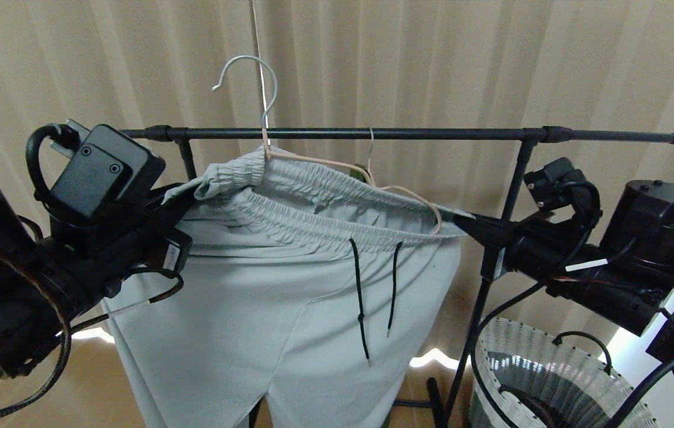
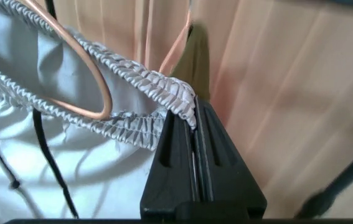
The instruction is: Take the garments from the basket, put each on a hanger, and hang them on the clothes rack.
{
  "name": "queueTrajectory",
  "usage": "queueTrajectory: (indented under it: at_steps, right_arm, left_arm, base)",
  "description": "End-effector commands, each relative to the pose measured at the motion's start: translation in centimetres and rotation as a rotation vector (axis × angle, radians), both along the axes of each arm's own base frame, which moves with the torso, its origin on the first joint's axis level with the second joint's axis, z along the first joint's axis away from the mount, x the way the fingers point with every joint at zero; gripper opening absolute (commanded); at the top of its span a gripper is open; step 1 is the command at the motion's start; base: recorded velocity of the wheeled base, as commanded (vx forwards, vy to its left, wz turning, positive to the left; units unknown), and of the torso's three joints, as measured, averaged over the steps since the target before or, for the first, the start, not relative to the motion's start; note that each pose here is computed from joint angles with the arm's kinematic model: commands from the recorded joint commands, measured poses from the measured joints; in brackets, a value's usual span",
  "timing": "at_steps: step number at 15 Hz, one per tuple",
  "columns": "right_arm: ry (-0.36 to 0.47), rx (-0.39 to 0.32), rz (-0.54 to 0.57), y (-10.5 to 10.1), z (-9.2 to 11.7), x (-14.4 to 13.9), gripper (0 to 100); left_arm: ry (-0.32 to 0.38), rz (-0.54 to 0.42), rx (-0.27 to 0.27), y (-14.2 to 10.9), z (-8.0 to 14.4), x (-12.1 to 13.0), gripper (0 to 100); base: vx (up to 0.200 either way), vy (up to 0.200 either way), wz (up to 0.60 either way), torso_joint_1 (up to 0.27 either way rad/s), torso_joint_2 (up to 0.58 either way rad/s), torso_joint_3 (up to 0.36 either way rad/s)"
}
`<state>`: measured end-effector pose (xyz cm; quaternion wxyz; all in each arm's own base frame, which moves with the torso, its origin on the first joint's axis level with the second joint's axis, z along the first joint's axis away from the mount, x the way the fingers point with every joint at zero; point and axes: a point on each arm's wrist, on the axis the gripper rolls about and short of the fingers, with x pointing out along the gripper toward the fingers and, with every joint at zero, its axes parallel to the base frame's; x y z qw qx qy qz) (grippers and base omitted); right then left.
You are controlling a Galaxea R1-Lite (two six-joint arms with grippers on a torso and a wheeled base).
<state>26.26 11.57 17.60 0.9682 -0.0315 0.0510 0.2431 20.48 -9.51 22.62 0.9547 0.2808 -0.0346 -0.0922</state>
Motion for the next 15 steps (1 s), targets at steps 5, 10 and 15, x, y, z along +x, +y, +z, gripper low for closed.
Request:
queueTrajectory:
  at_steps: [5, 10, 15]
  right_arm:
    - [0.123, -0.066, 0.022, 1.5, 5.0, -0.7, 0]
    - [0.124, -0.078, 0.064, 3.6, 6.6, -1.0, 0]
    - [0.109, -0.079, 0.179, 6.7, 7.3, -2.7, 0]
  left_arm:
    - [0.024, -0.047, 0.060, -0.3, -1.1, -0.5, 0]
    - [0.004, -0.119, 0.106, -0.4, -1.8, -0.8, 0]
    - [0.007, -0.176, 0.114, -1.0, -2.1, -1.0, 0]
  base:
    - [0.000, 0.000, 0.00, 0.000, 0.00, 0.000]
    - [0.000, 0.000, 0.00, 0.000, 0.00, 0.000]
    - [0.000, 0.000, 0.00, 0.000, 0.00, 0.000]
